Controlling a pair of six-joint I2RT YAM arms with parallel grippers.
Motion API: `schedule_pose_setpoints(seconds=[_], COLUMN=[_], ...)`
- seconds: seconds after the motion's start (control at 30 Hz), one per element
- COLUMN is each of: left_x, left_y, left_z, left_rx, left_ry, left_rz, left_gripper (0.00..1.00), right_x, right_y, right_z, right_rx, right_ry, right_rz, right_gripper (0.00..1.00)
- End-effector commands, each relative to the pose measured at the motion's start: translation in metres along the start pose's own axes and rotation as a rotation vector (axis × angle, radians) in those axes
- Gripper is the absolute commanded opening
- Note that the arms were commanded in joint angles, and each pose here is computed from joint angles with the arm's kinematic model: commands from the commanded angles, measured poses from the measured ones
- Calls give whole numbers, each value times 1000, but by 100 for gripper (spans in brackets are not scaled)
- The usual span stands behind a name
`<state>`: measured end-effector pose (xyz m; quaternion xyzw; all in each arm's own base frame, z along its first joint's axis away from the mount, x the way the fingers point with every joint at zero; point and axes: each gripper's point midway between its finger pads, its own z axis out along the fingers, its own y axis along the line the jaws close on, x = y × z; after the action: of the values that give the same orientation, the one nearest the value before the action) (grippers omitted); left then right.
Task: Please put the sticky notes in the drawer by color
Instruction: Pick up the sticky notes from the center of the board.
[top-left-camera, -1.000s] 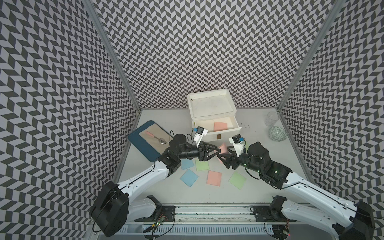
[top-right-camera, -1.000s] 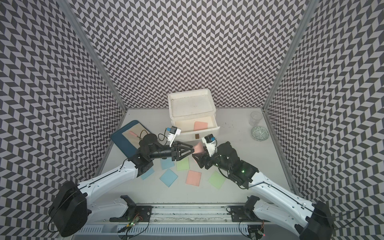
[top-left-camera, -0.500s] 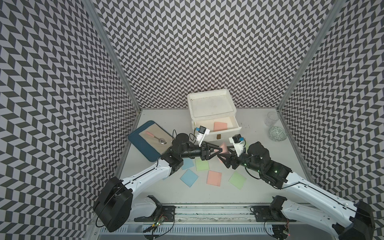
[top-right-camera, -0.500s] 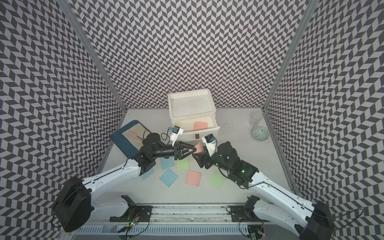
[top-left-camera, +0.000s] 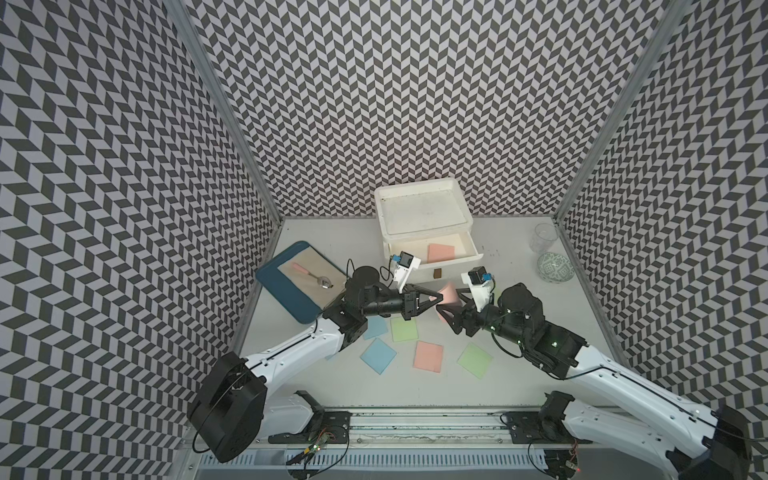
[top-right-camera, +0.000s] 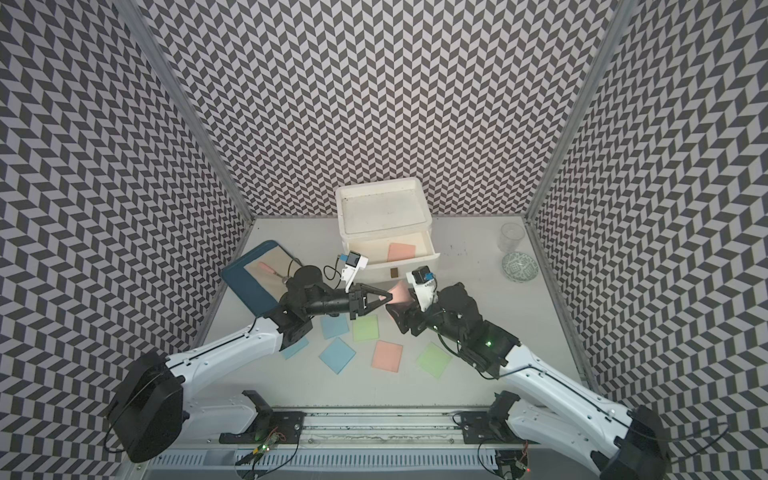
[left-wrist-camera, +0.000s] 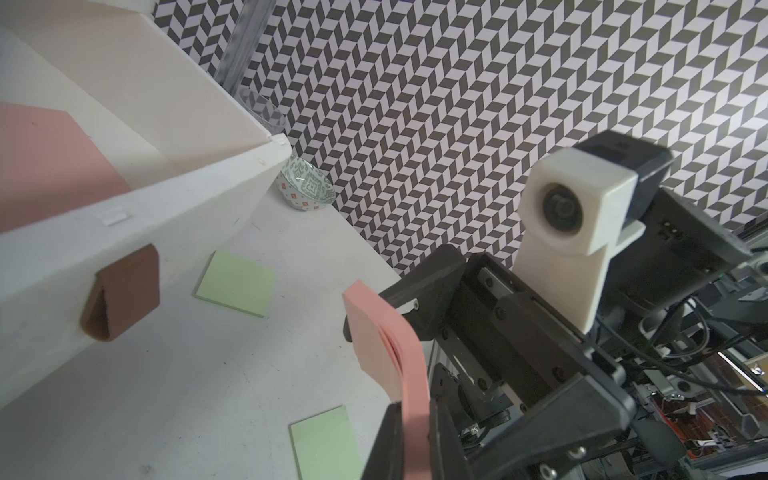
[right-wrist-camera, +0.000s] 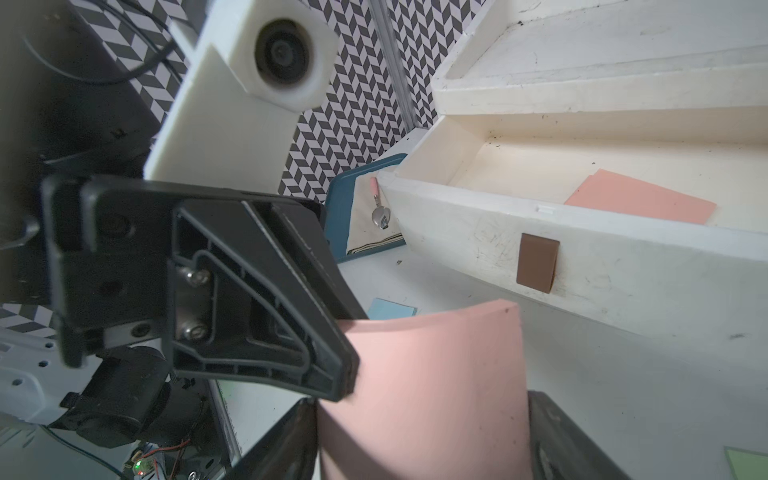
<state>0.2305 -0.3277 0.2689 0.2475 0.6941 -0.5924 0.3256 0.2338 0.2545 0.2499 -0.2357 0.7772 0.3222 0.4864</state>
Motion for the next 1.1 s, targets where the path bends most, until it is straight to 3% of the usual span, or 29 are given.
schedule_pose_setpoints(seconds=[0.0,0.17,0.33,0.5,0.7,1.07], left_x=[-15,-31,-55,-76,-84,-78], left_y=[-6,-5,-13,-33,-58,-74], left_z=[-1,-13,-35,-56,-60,-48], left_rx=[-16,-58,-42,73,212,352], left_ry=[-29,-65,-136,-170,-120,-58], left_rz=[42,82,108,115,143,116], left_gripper=[9,8,8,9,10,9], right_x=[-28,-44,-49,-60,-62,-58], right_y=[-3,-23,-52,-44,1,34], right_z=[-12,-38,-48,-59,-63,-58], right_rx=[31,96,49,-219,-587,-765], right_ry=[-116,-229,-244,-269,-119,-33], right_rz=[-2,53,176,304,307,349], right_gripper=[82,87,87,84,81,79])
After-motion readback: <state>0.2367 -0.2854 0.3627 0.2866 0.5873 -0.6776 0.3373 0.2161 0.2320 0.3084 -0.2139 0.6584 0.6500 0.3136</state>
